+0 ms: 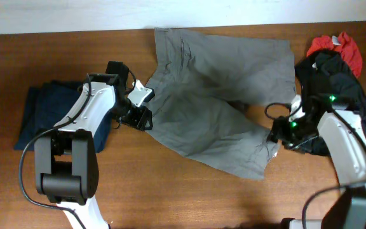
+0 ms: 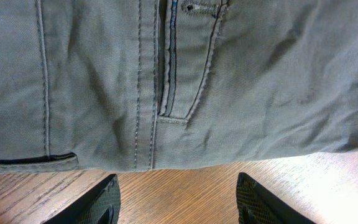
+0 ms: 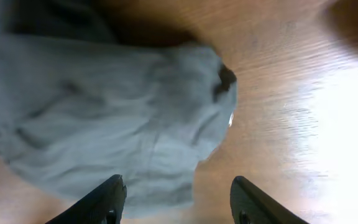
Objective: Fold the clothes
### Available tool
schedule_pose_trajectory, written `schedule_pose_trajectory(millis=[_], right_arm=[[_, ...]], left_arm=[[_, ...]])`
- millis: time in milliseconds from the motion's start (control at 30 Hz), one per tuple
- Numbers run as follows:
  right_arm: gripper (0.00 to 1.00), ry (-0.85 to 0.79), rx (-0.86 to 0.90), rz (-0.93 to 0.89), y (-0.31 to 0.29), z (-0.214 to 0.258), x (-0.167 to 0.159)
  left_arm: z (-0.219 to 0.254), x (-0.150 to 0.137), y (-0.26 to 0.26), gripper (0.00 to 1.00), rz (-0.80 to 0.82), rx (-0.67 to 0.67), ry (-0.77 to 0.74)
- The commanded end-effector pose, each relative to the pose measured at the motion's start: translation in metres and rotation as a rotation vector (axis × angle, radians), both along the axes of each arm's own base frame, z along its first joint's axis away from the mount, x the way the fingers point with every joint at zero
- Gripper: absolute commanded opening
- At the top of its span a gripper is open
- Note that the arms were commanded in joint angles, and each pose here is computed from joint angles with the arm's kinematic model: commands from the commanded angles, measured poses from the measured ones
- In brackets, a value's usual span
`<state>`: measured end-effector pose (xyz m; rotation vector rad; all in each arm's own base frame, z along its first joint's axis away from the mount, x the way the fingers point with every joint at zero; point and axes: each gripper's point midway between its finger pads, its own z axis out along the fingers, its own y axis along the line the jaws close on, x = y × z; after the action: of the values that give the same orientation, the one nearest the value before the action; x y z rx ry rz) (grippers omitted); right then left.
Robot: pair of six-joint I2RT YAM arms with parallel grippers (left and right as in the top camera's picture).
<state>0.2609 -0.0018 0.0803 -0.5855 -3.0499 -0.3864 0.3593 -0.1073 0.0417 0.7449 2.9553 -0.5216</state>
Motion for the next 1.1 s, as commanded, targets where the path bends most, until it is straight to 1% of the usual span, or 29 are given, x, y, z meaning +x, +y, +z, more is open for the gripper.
schedule_pose_trajectory(millis=[0, 167, 200, 233, 267, 300, 333, 433, 533, 633, 767, 833, 933, 1067], right_arm=[[0.59, 0.047, 0.116, -0.056, 0.009, -0.024, -0.012], [0.58, 0.017, 0.170, -0.071, 0.014, -0.037, -0.010], [0.55, 0.015, 0.183, -0.071, 0.017, -0.037, -0.010], [0.48, 0.010, 0.196, -0.068, 0.020, -0.036, -0.010], [0.35, 0.006, 0.195, -0.064, 0.020, -0.036, -0.008], [0.17, -0.003, 0.193, -0.061, 0.020, -0.036, -0.006], [0.05, -0.018, 0.191, -0.057, 0.020, -0.036, -0.003], [0.04, -0.074, 0.199, -0.051, 0.020, -0.031, 0.010], [0.04, -0.140, 0.145, -0.019, 0.006, -0.009, 0.024], [0.04, -0.200, 0.054, 0.032, -0.010, 0.035, 0.041], [0.04, -0.291, 0.044, 0.114, 0.002, 0.102, 0.059], [0.04, -0.323, 0.042, 0.150, 0.012, 0.122, 0.063], [0.04, -0.363, 0.044, 0.221, 0.034, 0.138, 0.069], [0.04, -0.336, 0.063, 0.315, 0.065, 0.130, 0.065]], left_arm=[[0.002, 0.000, -0.001, 0.59, 0.002, -0.001, -0.005], [0.002, 0.000, -0.001, 0.59, 0.001, -0.002, -0.006], [0.002, 0.000, -0.001, 0.59, 0.002, -0.002, -0.006], [0.002, 0.000, -0.001, 0.59, 0.001, -0.002, -0.006], [0.002, 0.000, -0.001, 0.59, 0.001, -0.002, -0.006], [0.002, 0.000, -0.001, 0.59, 0.001, -0.002, -0.006], [0.002, 0.000, -0.001, 0.59, 0.001, -0.002, -0.005], [0.002, 0.000, -0.001, 0.60, 0.001, -0.002, -0.005], [0.002, -0.001, 0.000, 0.59, 0.002, -0.001, -0.002], [0.002, -0.001, 0.000, 0.59, 0.001, -0.001, -0.004], [0.002, 0.000, -0.001, 0.59, 0.001, -0.002, -0.005], [0.002, 0.000, -0.001, 0.59, 0.001, -0.002, -0.005], [0.002, 0.000, 0.000, 0.60, 0.001, -0.001, -0.005], [0.002, 0.000, 0.000, 0.59, 0.001, -0.001, -0.005]])
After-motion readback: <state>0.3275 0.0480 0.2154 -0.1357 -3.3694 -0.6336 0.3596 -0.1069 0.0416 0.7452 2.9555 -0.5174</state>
